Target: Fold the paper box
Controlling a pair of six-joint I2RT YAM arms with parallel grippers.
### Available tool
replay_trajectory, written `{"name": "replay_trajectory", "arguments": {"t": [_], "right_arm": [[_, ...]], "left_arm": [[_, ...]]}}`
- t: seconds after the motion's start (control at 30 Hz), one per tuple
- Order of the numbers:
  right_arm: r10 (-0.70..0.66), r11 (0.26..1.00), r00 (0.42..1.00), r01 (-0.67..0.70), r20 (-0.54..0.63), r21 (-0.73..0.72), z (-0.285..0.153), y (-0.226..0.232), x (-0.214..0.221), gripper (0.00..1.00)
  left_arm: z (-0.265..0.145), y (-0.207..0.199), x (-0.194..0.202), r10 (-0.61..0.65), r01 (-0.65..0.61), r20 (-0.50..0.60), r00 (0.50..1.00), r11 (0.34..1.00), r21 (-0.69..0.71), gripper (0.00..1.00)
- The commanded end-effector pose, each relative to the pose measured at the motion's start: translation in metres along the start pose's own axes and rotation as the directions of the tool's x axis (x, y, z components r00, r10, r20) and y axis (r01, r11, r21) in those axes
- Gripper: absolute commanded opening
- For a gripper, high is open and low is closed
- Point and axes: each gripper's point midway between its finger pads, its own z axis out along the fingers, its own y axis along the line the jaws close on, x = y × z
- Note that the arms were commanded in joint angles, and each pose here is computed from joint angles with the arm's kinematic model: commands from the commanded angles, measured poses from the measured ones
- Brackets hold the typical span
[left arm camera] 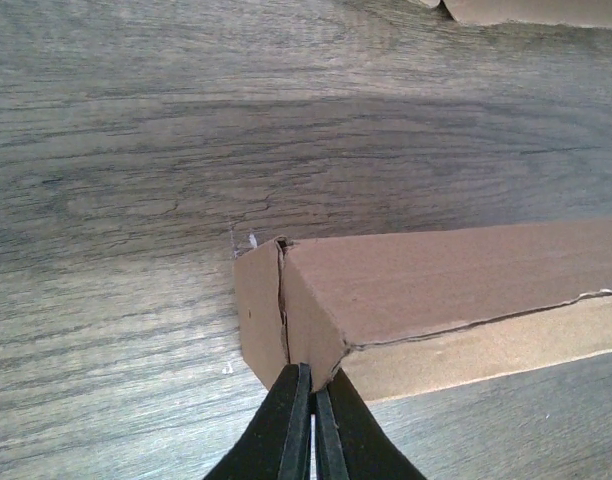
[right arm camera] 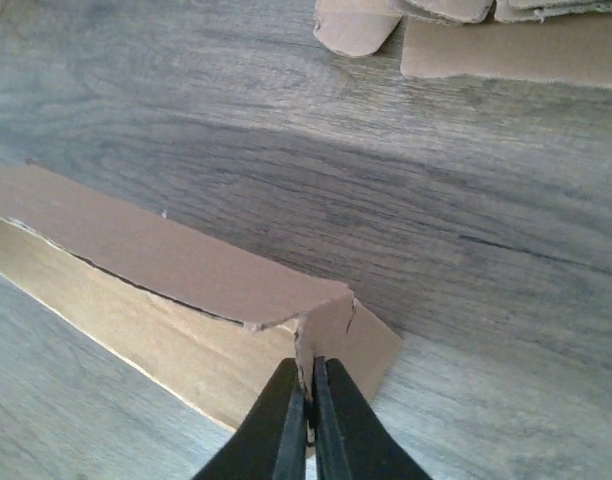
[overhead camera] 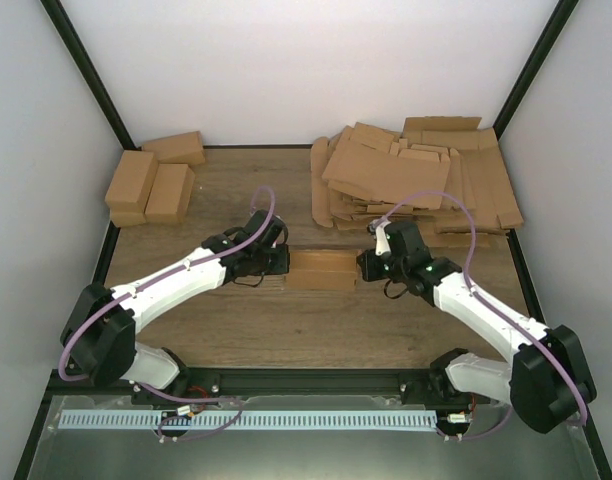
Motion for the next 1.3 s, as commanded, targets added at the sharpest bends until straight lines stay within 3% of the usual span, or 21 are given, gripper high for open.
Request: {"name": "replay_trajectory", "arguments": {"t": [0.0,0.17,0.33,0.63,0.93,1.27], "right_arm": [[0.036,0.999,0.999,-0.036,-0.012,-0.016,-0.011,0.012,-0.022,0.01],[0.091,0.995,0.991,-0.093,-0.096,-0.017,-0.011,0.017,-0.018,0.01],[0.093,0.995,0.989,-0.096,-0.111,-0.021,-0.009,0.016,-0.011,0.01],[0.105,0.993,0.984,-0.111,-0.146,-0.033,-0.007,0.019,-0.005,0.01],[0.079,0.996,0.989,-0.082,-0.128,-0.019,-0.008,0.015,-0.003,0.04],[0.049,0.998,0.992,-0.054,-0.120,-0.032,-0.005,0.017,0.000,0.04]], "left_arm": [[0.001,0.000,0.003,0.016,-0.016,-0.007,1.000,1.000,-0.009,0.05],[0.002,0.001,0.003,0.009,-0.009,0.011,1.000,1.000,-0.008,0.11],[0.008,0.007,0.005,-0.009,0.010,0.027,1.000,1.000,-0.015,0.25],[0.015,0.010,0.008,-0.007,0.008,0.023,1.000,0.999,-0.031,0.26],[-0.002,-0.004,-0.001,-0.071,0.062,0.105,0.992,0.994,0.086,0.61],[-0.004,-0.007,-0.012,-0.136,0.107,0.171,0.976,0.980,0.167,0.72]]}}
